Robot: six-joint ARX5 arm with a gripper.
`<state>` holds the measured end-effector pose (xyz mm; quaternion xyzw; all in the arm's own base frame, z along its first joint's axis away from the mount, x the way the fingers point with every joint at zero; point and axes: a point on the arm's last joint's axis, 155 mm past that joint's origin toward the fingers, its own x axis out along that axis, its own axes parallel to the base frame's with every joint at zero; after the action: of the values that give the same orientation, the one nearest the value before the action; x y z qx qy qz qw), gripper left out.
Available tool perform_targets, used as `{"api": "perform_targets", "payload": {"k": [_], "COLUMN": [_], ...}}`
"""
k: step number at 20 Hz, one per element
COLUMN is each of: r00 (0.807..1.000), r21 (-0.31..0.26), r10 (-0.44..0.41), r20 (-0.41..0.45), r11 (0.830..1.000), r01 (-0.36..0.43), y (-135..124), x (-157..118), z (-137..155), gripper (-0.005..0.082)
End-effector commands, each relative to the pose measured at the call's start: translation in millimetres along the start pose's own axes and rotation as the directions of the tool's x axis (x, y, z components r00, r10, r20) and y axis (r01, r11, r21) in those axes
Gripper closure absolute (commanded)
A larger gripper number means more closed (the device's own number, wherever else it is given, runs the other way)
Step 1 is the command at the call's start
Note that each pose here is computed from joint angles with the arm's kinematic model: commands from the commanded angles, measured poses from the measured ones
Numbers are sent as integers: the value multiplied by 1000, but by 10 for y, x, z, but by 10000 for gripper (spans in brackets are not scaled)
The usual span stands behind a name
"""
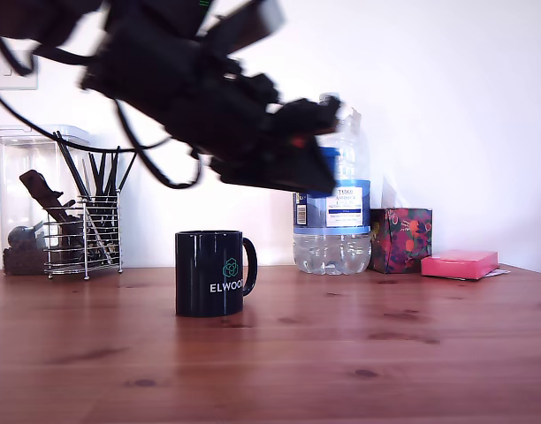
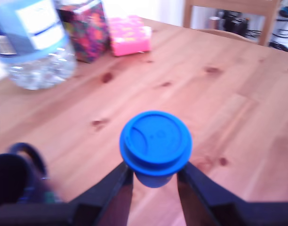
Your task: Pick up the coffee capsules from the table one by one and drop them inside the nearest coffee cup
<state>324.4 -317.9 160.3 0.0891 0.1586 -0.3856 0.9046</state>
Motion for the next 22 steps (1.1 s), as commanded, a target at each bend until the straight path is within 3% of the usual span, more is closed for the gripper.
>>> {"api": "perform_targets", "payload": {"k": [1, 5, 10, 17, 22], "r00": [999, 992, 981, 983, 984], "r21": [15, 21, -24, -35, -44], "r10": [20, 90, 187, 178, 157], "r20": [-28, -87, -49, -39, -85], "r11": [1000, 996, 982, 983, 986], "r01": [-20, -88, -188, -179, -161], "y": [105, 530, 1048, 1107, 1161], "x": [-104, -335, -541, -542, -354], "z": [-135, -252, -148, -113, -52], "gripper": [609, 609, 609, 609, 609]}}
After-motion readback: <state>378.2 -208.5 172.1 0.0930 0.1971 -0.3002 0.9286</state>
